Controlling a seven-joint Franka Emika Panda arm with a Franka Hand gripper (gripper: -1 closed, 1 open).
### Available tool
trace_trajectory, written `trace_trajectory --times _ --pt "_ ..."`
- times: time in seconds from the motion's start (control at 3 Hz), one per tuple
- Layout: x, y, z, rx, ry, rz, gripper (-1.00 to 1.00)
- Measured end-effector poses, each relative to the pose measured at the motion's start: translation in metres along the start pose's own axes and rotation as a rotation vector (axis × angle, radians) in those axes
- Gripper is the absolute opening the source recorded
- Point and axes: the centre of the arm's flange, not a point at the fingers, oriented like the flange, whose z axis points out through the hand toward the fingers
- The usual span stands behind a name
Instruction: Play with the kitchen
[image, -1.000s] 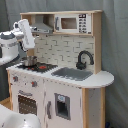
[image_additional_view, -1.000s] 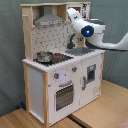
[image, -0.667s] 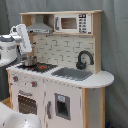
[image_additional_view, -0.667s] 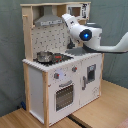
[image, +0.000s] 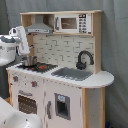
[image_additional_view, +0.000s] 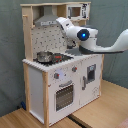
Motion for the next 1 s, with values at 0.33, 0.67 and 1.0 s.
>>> trace_trajectory --times 0.33,0.67,1.0 --pt "0.009 0.004 0.004 0.061 0.011 -0.005 1.00" --pt "0.018 0.004 0.003 0.135 0.026 -0.013 1.00" --pt "0.024 -0.005 0.000 0.223 0.019 -0.037 1.00"
